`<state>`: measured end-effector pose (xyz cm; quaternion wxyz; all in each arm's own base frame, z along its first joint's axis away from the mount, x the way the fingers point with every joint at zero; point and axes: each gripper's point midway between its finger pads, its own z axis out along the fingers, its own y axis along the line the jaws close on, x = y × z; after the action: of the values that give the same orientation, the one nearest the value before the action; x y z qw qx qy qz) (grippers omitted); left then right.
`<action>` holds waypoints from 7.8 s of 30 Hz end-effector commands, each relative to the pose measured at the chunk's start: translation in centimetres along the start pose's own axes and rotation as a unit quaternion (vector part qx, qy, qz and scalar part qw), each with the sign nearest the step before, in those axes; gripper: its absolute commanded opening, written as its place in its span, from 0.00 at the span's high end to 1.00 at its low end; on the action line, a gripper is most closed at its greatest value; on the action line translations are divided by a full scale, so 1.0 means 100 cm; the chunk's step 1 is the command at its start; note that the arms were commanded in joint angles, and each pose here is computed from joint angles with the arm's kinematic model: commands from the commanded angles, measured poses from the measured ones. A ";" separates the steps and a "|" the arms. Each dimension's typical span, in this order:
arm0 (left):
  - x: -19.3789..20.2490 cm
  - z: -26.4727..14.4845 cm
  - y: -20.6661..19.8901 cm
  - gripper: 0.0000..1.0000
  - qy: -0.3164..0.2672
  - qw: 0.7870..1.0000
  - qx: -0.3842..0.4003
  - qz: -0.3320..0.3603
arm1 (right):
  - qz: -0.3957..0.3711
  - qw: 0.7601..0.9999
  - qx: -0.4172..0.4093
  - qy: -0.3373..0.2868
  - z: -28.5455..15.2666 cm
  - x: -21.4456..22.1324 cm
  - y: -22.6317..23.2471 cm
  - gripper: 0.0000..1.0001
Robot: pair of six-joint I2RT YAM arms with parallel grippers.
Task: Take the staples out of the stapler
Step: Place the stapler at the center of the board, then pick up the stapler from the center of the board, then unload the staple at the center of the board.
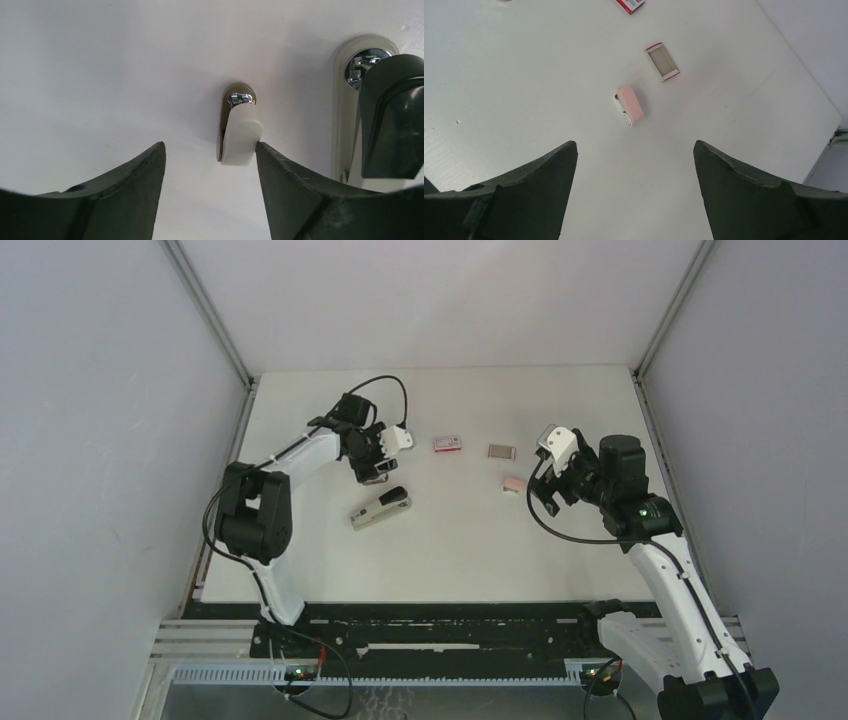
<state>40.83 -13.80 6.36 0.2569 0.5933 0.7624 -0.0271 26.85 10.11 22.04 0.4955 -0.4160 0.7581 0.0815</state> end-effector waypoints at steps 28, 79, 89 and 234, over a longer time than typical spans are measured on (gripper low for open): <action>-0.070 -0.012 -0.079 0.01 -0.066 0.990 0.078 -0.101 | -0.027 0.999 -0.018 -0.009 0.007 -0.001 0.013 0.14; -0.141 -0.063 -0.125 1.00 -0.151 0.987 0.033 -0.044 | 0.142 0.976 -0.151 -0.064 0.043 -0.054 0.061 0.11; -0.164 -0.086 -0.134 1.00 -0.256 0.965 0.027 -0.050 | 0.410 0.860 -0.303 -0.038 0.075 -0.060 0.059 0.20; 0.039 -0.065 -0.135 0.26 -0.065 0.993 -0.100 -0.007 | 0.503 0.715 -0.482 0.056 0.104 -0.042 0.114 1.00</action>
<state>24.90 -11.89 5.62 0.3474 0.5596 0.7524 0.0062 27.18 25.17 12.62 0.0549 -0.1140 0.7826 0.6095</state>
